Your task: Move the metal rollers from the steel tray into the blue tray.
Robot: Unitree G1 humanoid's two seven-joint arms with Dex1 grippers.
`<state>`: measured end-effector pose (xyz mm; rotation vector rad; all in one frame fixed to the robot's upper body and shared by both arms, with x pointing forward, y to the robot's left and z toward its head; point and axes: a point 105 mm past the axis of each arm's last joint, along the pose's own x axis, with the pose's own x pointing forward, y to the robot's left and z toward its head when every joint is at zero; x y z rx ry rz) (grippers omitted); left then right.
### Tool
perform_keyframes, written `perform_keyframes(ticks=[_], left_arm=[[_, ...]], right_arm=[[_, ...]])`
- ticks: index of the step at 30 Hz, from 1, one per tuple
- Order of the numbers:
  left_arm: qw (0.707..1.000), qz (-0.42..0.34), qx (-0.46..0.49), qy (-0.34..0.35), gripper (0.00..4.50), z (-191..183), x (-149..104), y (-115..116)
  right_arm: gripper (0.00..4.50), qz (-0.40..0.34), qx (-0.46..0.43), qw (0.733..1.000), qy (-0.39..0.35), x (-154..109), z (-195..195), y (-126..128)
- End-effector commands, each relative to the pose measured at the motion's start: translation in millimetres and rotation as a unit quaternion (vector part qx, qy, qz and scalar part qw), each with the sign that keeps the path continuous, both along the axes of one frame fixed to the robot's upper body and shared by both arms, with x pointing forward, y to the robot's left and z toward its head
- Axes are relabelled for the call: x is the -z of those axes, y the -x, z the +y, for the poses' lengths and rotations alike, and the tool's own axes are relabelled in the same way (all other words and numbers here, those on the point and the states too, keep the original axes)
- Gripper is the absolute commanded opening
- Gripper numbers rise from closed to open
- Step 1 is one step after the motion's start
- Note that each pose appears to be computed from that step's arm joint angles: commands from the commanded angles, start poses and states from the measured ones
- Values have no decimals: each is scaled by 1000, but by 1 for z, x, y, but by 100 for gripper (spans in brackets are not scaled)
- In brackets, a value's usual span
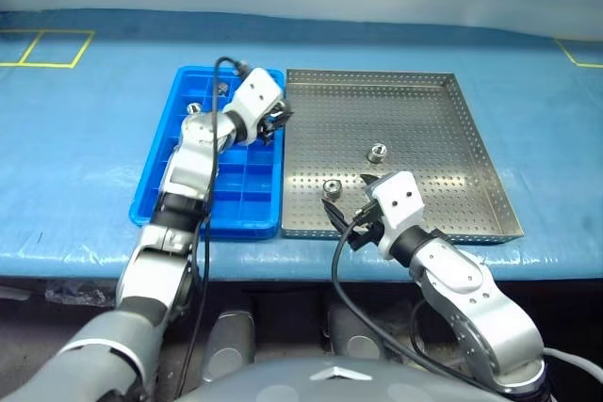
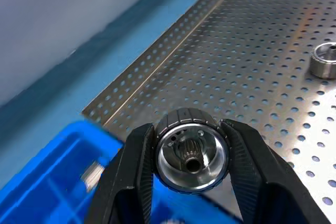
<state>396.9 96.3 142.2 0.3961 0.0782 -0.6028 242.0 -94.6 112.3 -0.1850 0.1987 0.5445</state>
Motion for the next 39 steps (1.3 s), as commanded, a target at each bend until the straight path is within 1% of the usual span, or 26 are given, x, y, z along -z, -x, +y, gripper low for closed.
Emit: perform_keyframes(ticks=[1, 5, 7, 10, 16, 21, 24, 29, 31, 32, 35, 37, 38, 39], left_arm=[[991, -74, -92, 57, 172, 25, -33, 20], [975, -72, -183, 107, 172, 53, -25, 48], [970, -76, -206, 106, 172, 60, -21, 57], [961, -58, -238, 126, 172, 64, -10, 66], [961, -33, -252, 112, 172, 61, 9, 70], [962, -7, -262, 74, 172, 64, 28, 74], [952, 18, -298, 72, 172, 72, 38, 79], [951, 60, -295, 71, 172, 67, 53, 86], [950, 66, -296, 77, 244, 66, 53, 86], [951, 65, -291, 80, 265, 65, 52, 85], [954, 53, -284, 79, 371, 65, 45, 81], [959, 23, -268, 84, 434, 63, 29, 75], [965, 2, -247, 88, 446, 59, 17, 71], [971, -24, -218, 91, 446, 52, 3, 67]], right_arm=[[450, -12, -20, 1000, -4, -8, 5, 0], [450, -9, -34, 999, -1, -8, 8, -2], [450, -8, -42, 999, 2, -8, 10, -2], [450, -23, -66, 997, 17, -8, 15, -3], [450, -41, -92, 995, 12, -9, 24, -3], [450, -44, -90, 995, 8, -8, 25, -3], [450, -43, -83, 996, 7, -6, 23, -2], [450, -42, -75, 996, 5, -6, 21, -1], [450, -42, -74, 996, 5, -5, 21, -1], [450, -42, -74, 996, 4, -5, 21, -1], [450, -44, -72, 996, 4, -6, 22, -2], [450, -47, -68, 997, 3, -7, 21, -2], [450, -48, -66, 997, 1, -8, 20, -2], [450, -50, -63, 997, 1, -9, 19, -2]])
